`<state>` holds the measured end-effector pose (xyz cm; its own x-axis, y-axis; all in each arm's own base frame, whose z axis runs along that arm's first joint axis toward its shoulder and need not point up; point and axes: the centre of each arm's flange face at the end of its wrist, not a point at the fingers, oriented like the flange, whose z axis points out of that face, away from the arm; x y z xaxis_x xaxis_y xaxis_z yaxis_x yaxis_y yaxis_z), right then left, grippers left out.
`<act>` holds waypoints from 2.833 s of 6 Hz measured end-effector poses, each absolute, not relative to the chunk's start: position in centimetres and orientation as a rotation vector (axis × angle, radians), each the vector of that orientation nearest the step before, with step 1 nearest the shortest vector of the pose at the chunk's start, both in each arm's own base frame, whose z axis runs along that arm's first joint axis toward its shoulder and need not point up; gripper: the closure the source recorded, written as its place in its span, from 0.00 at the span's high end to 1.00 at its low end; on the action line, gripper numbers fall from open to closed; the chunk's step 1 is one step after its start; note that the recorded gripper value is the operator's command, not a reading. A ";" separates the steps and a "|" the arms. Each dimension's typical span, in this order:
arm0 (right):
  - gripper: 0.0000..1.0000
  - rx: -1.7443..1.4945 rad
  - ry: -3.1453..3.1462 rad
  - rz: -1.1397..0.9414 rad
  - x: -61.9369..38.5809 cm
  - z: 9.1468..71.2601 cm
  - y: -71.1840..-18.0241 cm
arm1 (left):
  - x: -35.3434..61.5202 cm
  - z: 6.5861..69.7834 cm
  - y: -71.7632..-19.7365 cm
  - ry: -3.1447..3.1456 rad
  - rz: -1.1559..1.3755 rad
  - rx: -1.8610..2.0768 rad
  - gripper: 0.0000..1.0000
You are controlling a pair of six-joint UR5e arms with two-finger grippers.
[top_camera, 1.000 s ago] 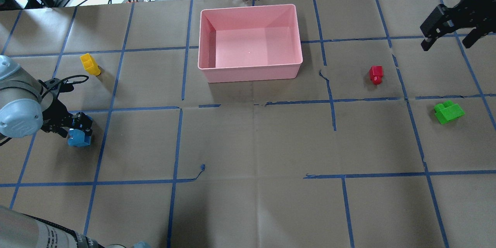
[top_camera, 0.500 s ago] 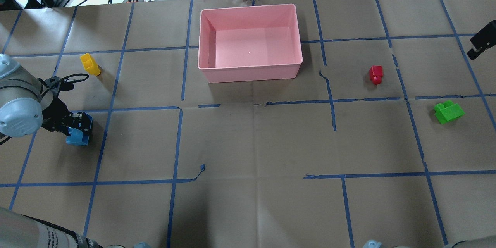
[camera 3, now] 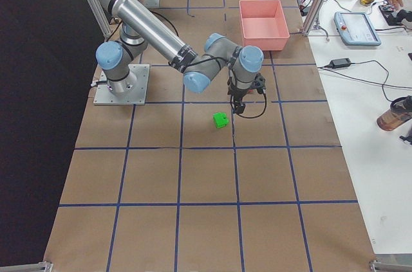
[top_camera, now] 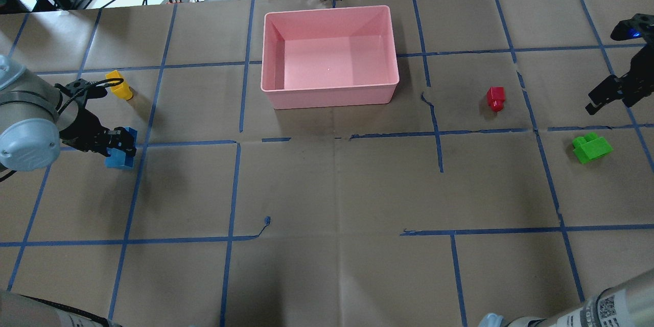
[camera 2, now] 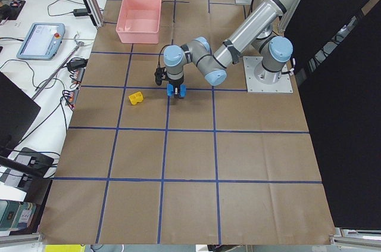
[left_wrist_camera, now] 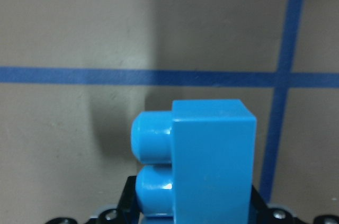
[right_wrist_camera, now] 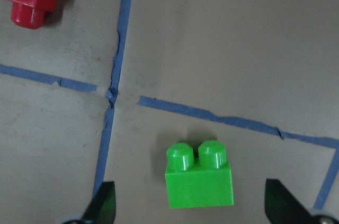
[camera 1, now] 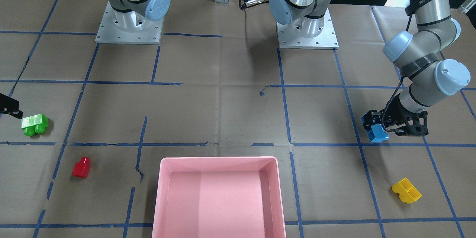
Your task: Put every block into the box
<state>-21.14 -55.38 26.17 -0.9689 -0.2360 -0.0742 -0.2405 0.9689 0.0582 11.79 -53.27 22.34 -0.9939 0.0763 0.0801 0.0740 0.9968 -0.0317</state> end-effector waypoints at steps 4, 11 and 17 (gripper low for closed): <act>1.00 -0.527 3.072 0.138 -21.1 18.1 -54.4 | -13.9 31.2 -64.7 -2.998 0.327 -0.746 0.00; 0.27 -0.516 3.093 0.203 -21.6 19.7 -54.6 | -24.2 29.5 -69.2 -3.067 0.299 -0.837 0.99; 0.25 -0.178 3.098 -0.024 -0.7 41.5 -66.5 | 8.6 29.3 -67.4 -3.217 0.110 -0.095 0.98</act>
